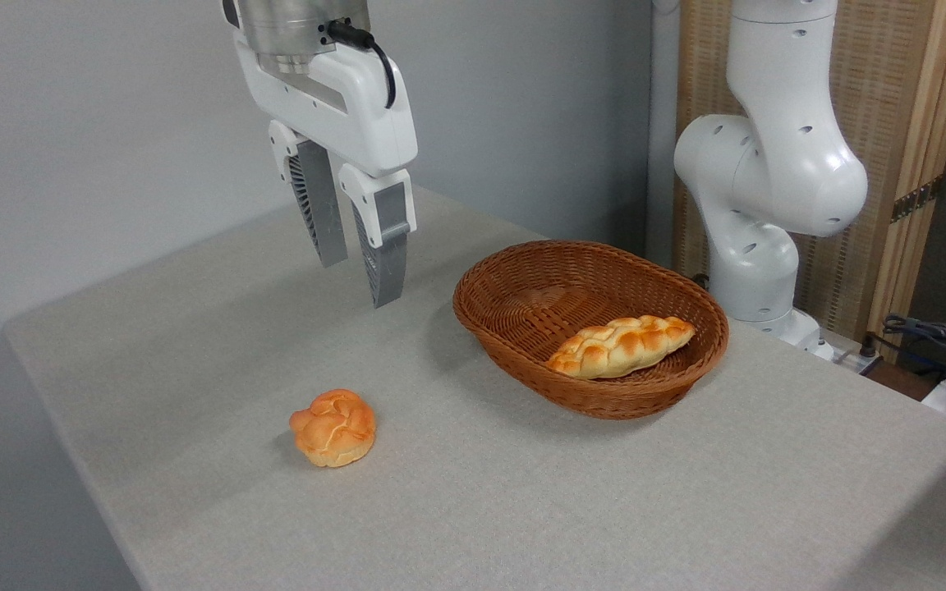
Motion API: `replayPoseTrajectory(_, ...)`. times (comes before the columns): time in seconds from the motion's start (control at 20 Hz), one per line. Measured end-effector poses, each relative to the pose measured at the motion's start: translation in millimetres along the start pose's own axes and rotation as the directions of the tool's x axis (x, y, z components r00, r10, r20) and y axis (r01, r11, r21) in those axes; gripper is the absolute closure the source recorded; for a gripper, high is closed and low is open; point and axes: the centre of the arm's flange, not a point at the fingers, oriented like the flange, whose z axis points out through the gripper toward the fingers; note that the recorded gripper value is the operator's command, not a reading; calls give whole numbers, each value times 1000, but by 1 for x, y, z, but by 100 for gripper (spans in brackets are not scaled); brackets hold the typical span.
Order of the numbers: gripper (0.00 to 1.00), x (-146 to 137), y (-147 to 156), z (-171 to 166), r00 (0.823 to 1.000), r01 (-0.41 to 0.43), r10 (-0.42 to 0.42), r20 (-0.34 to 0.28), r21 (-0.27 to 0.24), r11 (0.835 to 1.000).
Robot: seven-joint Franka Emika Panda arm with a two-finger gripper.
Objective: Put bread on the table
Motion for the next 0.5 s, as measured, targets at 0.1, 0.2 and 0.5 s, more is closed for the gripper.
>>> replayPoseTrajectory(0.1,0,2,3,0,1000,-6,6,0,0,1000)
replayPoseTrajectory(0.2,0,4,4,0,1000,-10,10,1,-1,1000)
replayPoseTrajectory(0.5,0,4,4,1,1000,-9,9,1,-1,1000)
